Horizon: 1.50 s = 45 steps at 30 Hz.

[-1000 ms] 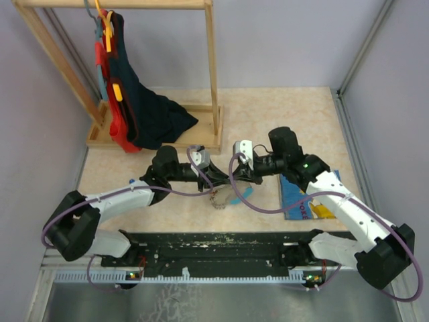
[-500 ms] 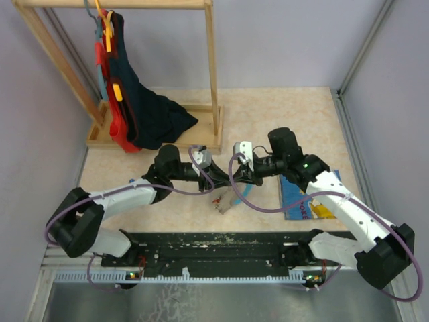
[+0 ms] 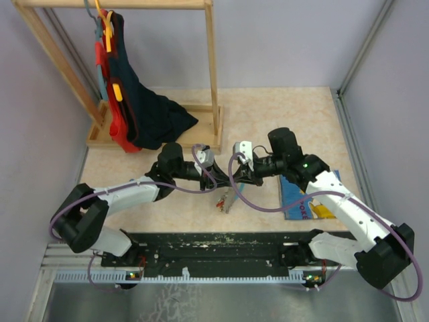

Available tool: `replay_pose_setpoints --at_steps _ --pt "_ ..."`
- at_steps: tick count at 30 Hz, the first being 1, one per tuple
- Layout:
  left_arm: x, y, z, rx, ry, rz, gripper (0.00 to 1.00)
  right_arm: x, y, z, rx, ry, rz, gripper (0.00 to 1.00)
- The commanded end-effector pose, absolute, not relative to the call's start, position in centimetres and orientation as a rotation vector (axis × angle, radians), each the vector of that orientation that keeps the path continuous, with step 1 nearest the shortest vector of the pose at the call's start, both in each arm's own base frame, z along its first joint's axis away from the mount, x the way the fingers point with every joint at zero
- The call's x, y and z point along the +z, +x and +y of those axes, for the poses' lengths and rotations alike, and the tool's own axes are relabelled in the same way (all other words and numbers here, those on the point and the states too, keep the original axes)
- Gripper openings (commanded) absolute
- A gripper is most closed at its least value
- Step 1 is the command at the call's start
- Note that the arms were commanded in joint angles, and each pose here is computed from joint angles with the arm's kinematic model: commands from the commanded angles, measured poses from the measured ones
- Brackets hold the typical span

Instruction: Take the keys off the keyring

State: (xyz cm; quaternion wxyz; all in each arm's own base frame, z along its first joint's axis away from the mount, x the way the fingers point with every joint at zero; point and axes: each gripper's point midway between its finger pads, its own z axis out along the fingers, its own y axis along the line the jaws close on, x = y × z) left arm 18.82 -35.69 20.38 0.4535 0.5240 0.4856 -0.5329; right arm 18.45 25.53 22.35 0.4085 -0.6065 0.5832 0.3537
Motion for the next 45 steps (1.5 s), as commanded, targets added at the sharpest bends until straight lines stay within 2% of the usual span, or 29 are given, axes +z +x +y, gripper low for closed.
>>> replay_pose_setpoints --at_steps 1,3,8,11,15,24,32,45 --pt "21.5 19.1 -36.0 -1.315 1.309 1.150 0.09 26.1 18.6 26.7 0.912 -1.516 1.326 0.00" --pt "21.4 19.0 -36.0 -1.314 1.314 1.152 0.01 26.2 18.6 26.7 0.914 -1.513 1.327 0.00" --pt "21.9 19.2 -35.8 -1.284 1.295 1.147 0.00 26.4 18.8 26.6 0.914 -1.497 1.339 0.02" --pt "23.0 19.5 -35.4 -1.243 1.259 1.128 0.00 27.3 18.6 26.3 0.932 -1.483 1.330 0.29" --pt "25.2 20.1 -34.9 -1.180 1.175 1.104 0.00 28.3 18.1 25.6 0.939 -1.480 1.313 0.40" --pt "28.9 22.2 -33.2 -1.093 0.932 1.143 0.00 28.7 18.0 24.9 0.944 -1.479 1.309 0.40" --pt "31.6 22.8 -32.3 -1.138 0.763 1.202 0.00 27.4 18.5 25.8 1.022 -1.454 1.340 0.38" --pt "32.2 21.8 -32.9 -1.233 0.735 1.199 0.00 26.0 19.7 26.5 1.049 -1.399 1.397 0.37"
